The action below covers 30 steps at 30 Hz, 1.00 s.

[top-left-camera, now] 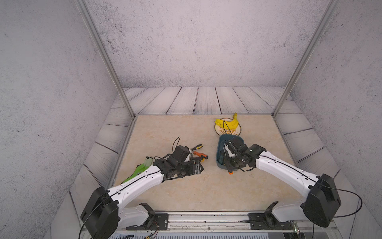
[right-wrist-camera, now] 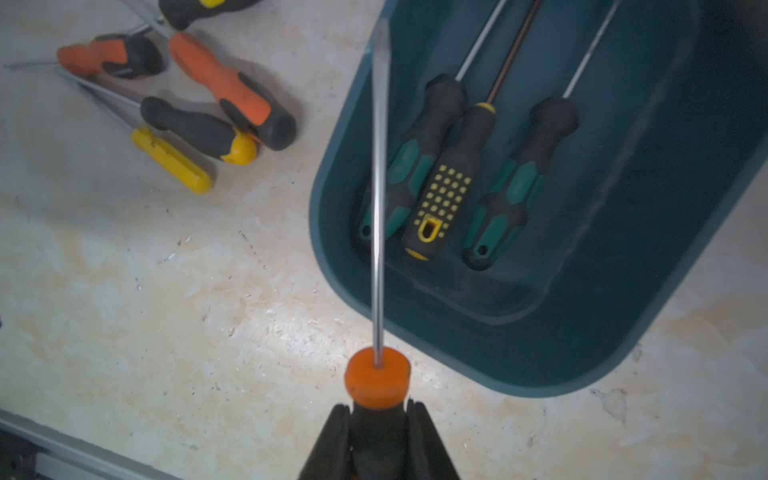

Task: Put the screwdriver on the desktop into the storage box
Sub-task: Place the screwdriver in the storage box.

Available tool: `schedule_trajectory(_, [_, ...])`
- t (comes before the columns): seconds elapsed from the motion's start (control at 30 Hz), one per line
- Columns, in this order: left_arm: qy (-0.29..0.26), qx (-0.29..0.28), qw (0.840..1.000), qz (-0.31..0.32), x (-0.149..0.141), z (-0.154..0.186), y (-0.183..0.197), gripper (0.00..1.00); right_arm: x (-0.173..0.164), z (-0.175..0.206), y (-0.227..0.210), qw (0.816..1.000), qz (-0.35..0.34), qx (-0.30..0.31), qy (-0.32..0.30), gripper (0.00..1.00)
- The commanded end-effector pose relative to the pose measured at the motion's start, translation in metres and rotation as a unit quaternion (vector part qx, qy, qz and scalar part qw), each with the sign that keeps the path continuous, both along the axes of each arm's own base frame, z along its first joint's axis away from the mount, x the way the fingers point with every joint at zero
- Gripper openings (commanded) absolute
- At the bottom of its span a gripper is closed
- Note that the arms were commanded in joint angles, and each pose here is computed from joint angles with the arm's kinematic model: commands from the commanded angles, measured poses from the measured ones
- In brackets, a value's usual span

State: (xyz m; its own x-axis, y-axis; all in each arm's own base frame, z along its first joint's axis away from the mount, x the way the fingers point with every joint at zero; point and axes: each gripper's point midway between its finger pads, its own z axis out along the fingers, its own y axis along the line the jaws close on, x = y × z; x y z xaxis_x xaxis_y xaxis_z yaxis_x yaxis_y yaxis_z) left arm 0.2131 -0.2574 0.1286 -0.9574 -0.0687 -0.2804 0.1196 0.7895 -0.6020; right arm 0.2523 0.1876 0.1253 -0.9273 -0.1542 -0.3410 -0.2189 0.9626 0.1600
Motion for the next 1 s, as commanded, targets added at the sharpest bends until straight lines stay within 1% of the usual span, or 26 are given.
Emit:
schedule_trajectory(0.0, [-0.019, -0.013, 1.000, -0.019, 0.006, 0.013, -0.014, 0.89, 0.017, 0.017, -0.011, 0.999, -0.027, 0.021, -0.024, 0.18])
schedule_trajectory(0.23, [-0.016, -0.009, 1.000, -0.020, 0.003, 0.008, -0.016, 0.89, 0.053, 0.003, -0.035, 0.995, -0.096, 0.025, -0.017, 0.18])
schedule_trajectory(0.43, [-0.014, -0.003, 1.000, -0.013, -0.001, 0.004, -0.009, 0.89, 0.073, -0.022, -0.050, 0.990, -0.144, 0.010, 0.006, 0.18])
schedule_trajectory(0.53, [-0.013, -0.001, 1.000, -0.011, -0.003, 0.003, -0.006, 0.89, 0.078, -0.034, -0.053, 0.988, -0.156, 0.002, 0.013, 0.18])
schedule_trajectory(0.83, [-0.008, 0.005, 1.000, -0.007, -0.005, -0.003, -0.003, 0.89, 0.088, -0.052, -0.070, 0.977, -0.208, -0.040, 0.023, 0.18])
schedule_trajectory(0.97, [-0.008, 0.008, 1.000, -0.005, -0.006, -0.005, -0.001, 0.89, 0.088, -0.059, -0.072, 0.973, -0.224, -0.043, 0.030, 0.19])
